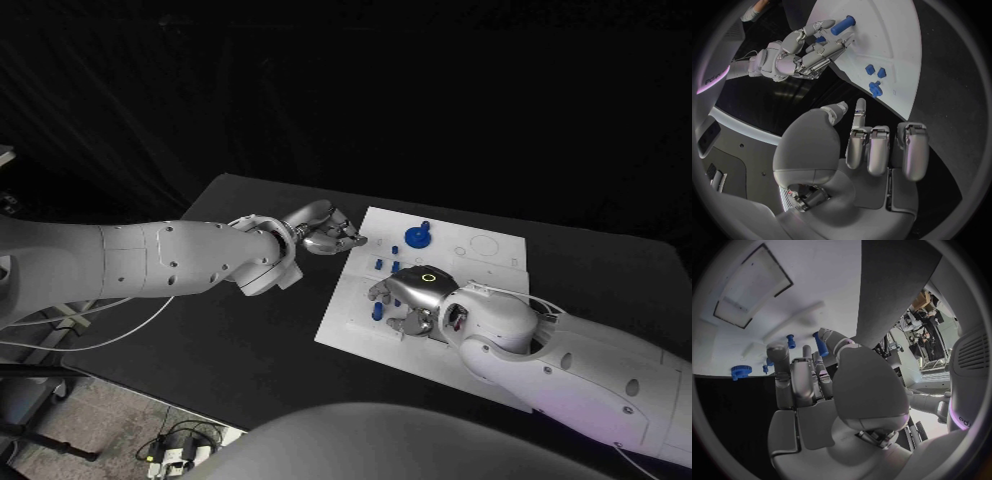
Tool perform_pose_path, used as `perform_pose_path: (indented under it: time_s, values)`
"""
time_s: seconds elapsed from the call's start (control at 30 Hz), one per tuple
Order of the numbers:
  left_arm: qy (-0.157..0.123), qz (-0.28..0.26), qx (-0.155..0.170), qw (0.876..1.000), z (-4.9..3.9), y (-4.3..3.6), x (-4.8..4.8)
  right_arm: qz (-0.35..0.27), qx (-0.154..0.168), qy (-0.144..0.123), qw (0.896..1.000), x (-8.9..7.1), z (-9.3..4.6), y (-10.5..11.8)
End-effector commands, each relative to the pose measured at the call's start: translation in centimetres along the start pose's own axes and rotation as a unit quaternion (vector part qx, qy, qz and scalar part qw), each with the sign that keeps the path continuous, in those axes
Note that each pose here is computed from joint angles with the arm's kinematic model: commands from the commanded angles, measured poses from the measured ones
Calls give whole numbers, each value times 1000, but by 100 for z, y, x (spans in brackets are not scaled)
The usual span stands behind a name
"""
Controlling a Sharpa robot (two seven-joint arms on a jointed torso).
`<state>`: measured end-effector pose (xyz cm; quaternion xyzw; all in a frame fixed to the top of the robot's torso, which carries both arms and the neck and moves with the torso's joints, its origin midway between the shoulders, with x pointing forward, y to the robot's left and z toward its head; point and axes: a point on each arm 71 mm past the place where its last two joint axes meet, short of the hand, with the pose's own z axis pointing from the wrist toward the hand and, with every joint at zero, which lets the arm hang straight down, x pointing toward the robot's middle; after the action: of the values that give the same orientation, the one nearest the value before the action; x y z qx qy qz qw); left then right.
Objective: Assemble the parts on the task board
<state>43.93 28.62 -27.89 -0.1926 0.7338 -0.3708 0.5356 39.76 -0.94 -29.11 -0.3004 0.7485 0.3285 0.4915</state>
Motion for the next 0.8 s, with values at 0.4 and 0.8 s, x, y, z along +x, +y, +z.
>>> perform_pose_path:
  time_s: [0.4,0.8]
  values:
    - [-2,-2,25,1000,32,-55,21,25,-39,-149,988,-506,-489,-230]
    - [-26,-17,104,994,60,-216,46,38,-44,-218,974,-659,-1262,-769]
